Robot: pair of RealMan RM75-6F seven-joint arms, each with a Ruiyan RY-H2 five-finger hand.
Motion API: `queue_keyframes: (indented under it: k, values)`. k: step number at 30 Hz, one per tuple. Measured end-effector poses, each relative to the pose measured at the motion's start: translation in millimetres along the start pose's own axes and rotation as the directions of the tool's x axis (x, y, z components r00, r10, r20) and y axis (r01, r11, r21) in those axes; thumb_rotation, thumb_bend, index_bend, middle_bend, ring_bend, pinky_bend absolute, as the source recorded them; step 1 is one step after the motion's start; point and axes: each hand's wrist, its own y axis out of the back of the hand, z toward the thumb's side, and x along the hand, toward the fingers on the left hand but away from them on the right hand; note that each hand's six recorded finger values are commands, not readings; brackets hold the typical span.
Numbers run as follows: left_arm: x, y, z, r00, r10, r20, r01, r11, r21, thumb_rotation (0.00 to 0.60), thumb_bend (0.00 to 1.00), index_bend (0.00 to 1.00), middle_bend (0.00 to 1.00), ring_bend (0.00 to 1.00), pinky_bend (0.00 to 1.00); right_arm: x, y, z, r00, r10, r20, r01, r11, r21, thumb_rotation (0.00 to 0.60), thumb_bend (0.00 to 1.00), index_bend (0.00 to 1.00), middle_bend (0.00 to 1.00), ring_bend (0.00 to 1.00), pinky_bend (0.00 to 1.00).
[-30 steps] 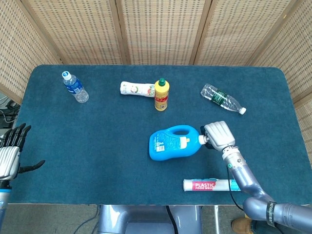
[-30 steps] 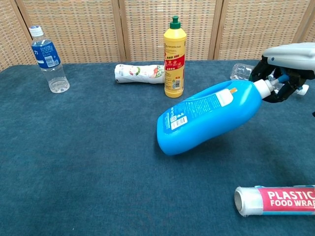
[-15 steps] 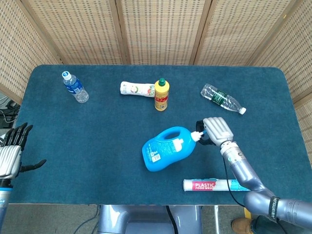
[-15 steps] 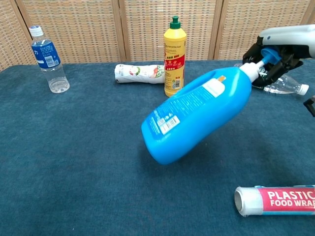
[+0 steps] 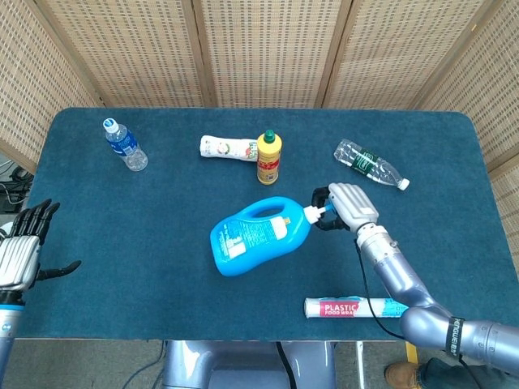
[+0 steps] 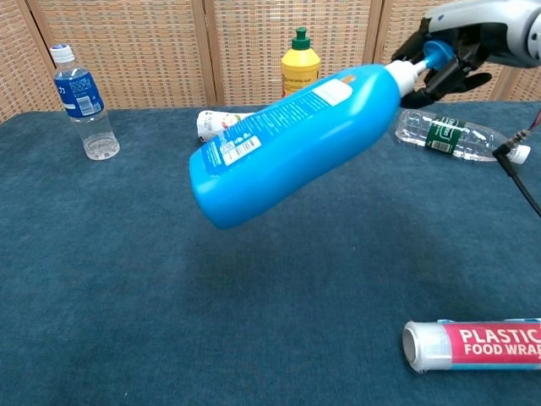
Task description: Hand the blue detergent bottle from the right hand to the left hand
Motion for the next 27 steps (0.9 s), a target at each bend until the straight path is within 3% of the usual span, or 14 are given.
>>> queue_keyframes:
  k: [7, 13, 17, 21, 25, 27]
  values:
    - [25, 16, 18, 0.995, -0.011, 0.099, 0.014, 0.999, -0.031, 0.600, 0.00, 0.00, 0.00, 0.00, 0.00, -6, -2, 29, 0.998, -0.049, -0.036, 0.051, 0.998, 0.046, 0.600, 1.00, 0.68, 0.72, 0.87, 1.00]
    - [52, 32, 46, 0.976, -0.025, 0.216, 0.044, 0.996, -0.083, 0.600, 0.00, 0.00, 0.00, 0.00, 0.05, -13, -9, 58, 0.995, -0.067, -0.073, 0.072, 0.996, 0.061, 0.600, 1.00, 0.68, 0.72, 0.87, 1.00]
    - [69, 38, 65, 0.955, -0.034, 0.296, 0.079, 0.987, -0.139, 0.600, 0.00, 0.03, 0.00, 0.00, 0.09, -17, -14, 72, 0.992, -0.075, -0.101, 0.084, 0.992, 0.089, 0.600, 1.00, 0.68, 0.72, 0.87, 1.00]
    - [87, 37, 85, 0.924, -0.074, 0.375, 0.161, 0.966, -0.205, 0.600, 0.00, 0.10, 0.01, 0.04, 0.11, -24, -23, 86, 0.988, -0.080, -0.130, 0.095, 0.989, 0.115, 0.600, 1.00, 0.68, 0.72, 0.87, 1.00]
    - [105, 33, 102, 0.894, -0.125, 0.431, 0.263, 0.924, -0.278, 0.600, 0.17, 0.17, 0.09, 0.12, 0.12, -30, -27, 102, 0.981, -0.092, -0.173, 0.116, 0.984, 0.133, 0.600, 1.00, 0.68, 0.72, 0.87, 1.00]
    - [115, 29, 113, 0.874, -0.157, 0.459, 0.322, 0.895, -0.307, 0.600, 0.19, 0.19, 0.12, 0.14, 0.12, -33, -29, 109, 0.976, -0.100, -0.195, 0.130, 0.981, 0.148, 0.600, 1.00, 0.68, 0.72, 0.87, 1.00]
